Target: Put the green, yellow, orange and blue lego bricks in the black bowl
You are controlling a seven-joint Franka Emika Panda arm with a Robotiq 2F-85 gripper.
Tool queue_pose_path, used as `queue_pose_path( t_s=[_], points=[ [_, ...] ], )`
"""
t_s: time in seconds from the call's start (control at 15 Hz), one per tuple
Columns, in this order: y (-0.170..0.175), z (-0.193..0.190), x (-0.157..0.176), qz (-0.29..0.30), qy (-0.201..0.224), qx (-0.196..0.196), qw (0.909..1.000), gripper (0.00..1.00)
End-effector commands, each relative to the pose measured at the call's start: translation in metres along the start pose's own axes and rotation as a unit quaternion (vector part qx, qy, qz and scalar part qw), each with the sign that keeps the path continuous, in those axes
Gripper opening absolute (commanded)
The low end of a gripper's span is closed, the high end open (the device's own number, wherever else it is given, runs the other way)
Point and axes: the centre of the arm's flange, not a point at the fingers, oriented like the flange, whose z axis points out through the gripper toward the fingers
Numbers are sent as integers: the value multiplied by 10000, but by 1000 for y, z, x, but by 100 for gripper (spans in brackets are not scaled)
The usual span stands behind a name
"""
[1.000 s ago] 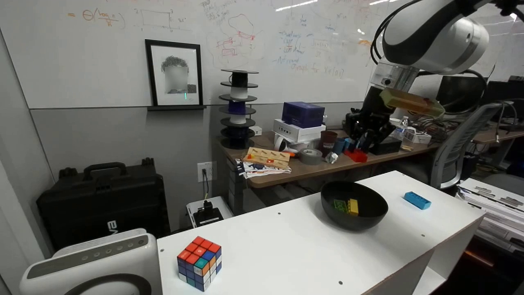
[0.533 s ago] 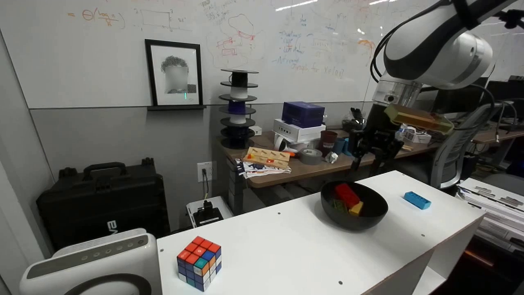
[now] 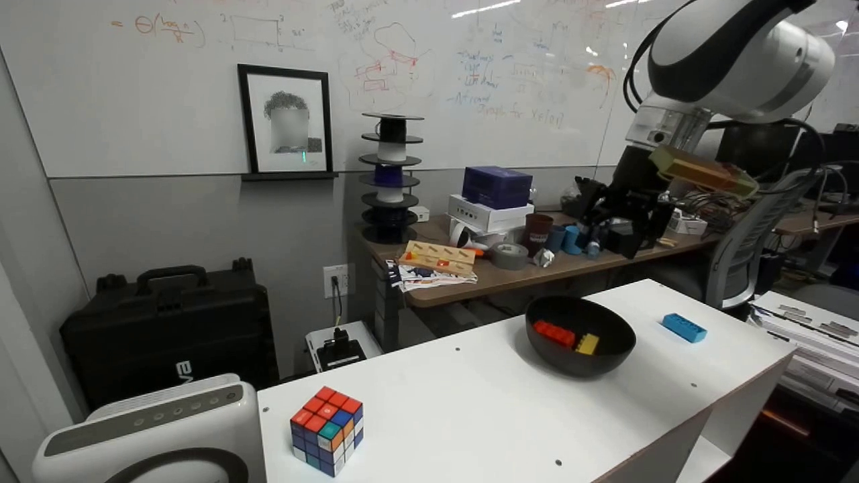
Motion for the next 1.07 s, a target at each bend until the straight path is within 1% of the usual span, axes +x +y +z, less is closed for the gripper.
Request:
queue_pose_path(
  t_s=[0.0,0.2,0.27,0.33,0.4,0.47,0.73,1.0],
  points=[
    [48,-55,-25,-142,191,131,9996,100],
    [98,-74,-36,-38,280,84,9996,100],
    [112,-78,-38,69,304,6,9995,100],
    [95,-64,-16,47,233,-28,9997,100],
    [107,-67,-19,105,232,-50,9997,100],
    [110,-67,-19,132,224,-59,9996,100],
    [97,-58,-19,41,159,-50,9999,100],
    [97,-57,-19,44,158,-53,9999,100]
  ],
)
